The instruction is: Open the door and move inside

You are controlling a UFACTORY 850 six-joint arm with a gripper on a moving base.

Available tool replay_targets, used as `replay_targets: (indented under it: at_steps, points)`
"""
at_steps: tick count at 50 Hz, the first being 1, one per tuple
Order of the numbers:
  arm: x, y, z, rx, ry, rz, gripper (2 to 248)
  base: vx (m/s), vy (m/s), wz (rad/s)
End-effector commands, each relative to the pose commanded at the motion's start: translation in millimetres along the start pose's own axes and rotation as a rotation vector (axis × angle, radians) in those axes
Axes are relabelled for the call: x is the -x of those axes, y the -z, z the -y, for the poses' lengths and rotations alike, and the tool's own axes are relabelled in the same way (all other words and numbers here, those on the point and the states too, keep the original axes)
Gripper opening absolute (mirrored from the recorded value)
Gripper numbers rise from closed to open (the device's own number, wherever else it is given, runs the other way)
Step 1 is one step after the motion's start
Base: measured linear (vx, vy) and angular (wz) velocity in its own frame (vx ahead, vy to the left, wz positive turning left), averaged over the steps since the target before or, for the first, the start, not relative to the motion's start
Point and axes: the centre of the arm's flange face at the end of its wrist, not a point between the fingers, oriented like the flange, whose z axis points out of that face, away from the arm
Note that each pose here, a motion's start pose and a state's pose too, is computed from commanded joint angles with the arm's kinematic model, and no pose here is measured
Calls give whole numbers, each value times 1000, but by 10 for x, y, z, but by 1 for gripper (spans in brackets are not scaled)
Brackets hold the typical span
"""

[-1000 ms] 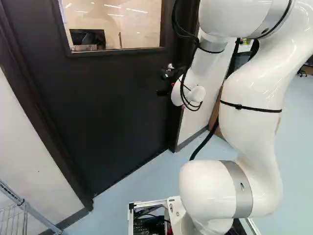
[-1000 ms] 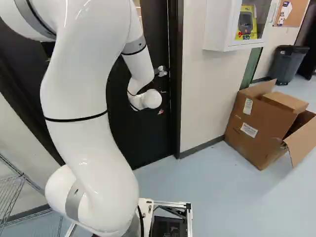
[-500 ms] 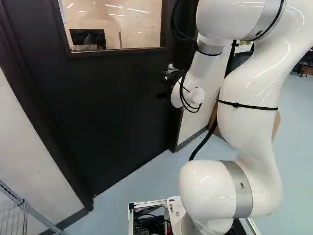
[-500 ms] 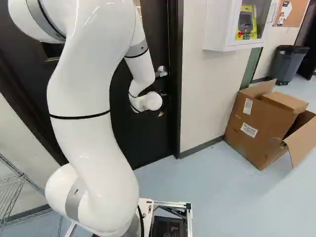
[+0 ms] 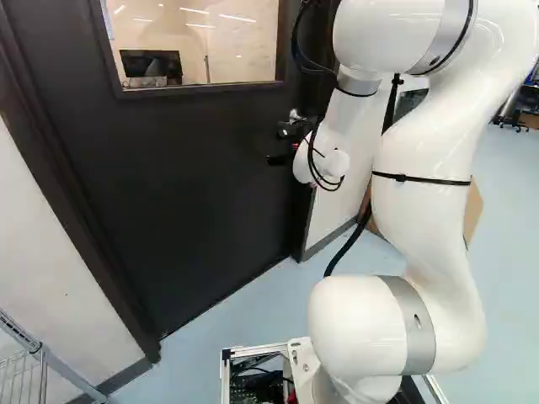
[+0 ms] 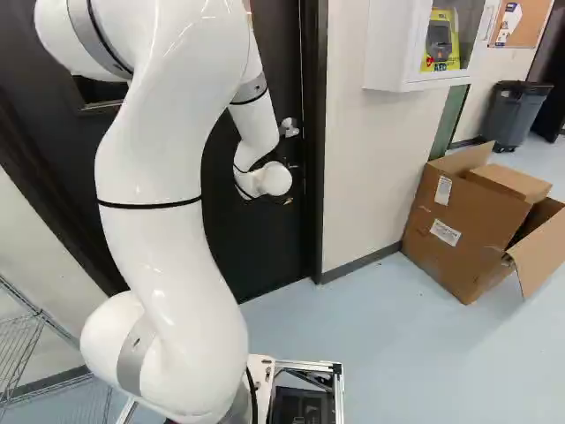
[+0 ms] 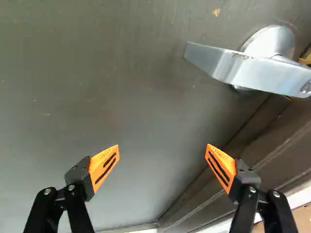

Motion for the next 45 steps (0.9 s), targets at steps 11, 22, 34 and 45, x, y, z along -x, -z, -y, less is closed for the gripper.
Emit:
replay_targets:
  at_steps: [11, 22, 34, 45]
  points:
    - [-29, -106, 1, -22, 18, -20, 247, 0, 0, 0]
    - [-57, -220, 10, -48, 38, -39, 247, 0, 0, 0]
    - [-81, -350, 11, -69, 56, -53, 247, 0, 0, 0]
    - [-97, -484, -5, -84, 70, -63, 247, 0, 0, 0]
